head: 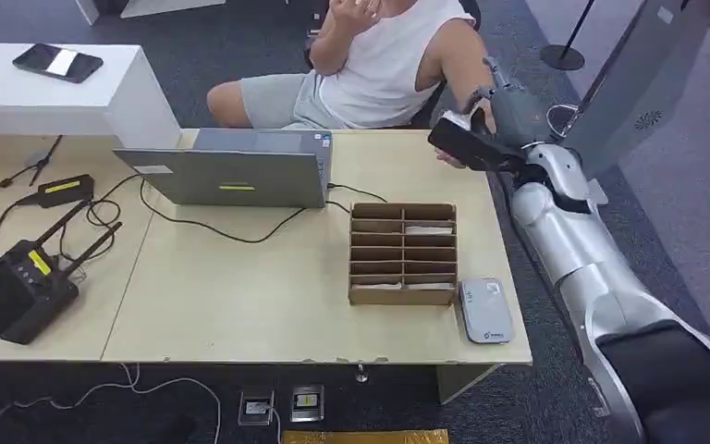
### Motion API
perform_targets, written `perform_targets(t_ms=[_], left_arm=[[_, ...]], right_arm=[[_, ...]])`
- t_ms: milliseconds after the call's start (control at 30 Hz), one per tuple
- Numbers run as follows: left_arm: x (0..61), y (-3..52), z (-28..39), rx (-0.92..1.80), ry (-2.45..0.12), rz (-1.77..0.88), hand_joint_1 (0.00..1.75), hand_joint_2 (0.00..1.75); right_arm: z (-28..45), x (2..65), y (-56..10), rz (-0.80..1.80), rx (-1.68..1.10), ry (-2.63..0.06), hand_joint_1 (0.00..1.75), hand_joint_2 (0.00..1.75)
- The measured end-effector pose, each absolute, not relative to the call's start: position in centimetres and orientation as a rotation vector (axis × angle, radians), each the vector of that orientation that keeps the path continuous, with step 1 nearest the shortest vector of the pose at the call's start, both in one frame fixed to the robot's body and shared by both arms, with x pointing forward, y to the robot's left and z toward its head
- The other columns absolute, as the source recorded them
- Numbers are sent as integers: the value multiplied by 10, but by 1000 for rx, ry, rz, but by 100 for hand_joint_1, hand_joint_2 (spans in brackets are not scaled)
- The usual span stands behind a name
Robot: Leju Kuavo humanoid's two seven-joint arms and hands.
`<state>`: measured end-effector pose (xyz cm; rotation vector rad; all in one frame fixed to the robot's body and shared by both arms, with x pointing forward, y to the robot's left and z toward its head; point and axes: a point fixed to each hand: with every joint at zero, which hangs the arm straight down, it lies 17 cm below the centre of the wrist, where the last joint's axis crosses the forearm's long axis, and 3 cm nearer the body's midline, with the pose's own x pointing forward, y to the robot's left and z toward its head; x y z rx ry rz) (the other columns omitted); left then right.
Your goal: Pass the card to the sensor for recognition and then transmit it.
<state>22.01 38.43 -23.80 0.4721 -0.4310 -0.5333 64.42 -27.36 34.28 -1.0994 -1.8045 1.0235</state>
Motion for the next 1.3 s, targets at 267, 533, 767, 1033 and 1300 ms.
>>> perform_targets(t_ms=[267,533,767,1033,1300], left_arm=[[217,385,-239,472,-426,-527,0,175],[217,385,-239,473,-426,-527,0,175],[210,387,-241,478,-421,-511,0,175],[202,390,-243,477,-420,-505,0,175],[191,400,-244,495,-425,-465,0,175]], right_arm=[[322,647,-273,1019,-1078,-1770,0,175],[319,645,-282,939,-1070,-1793,0,175],[325,631,-275,704,-748,-1904,0,175],[366,595,-256,608,-463,-2051,0,175],[357,538,-244,630,-197,-2072,0,175]])
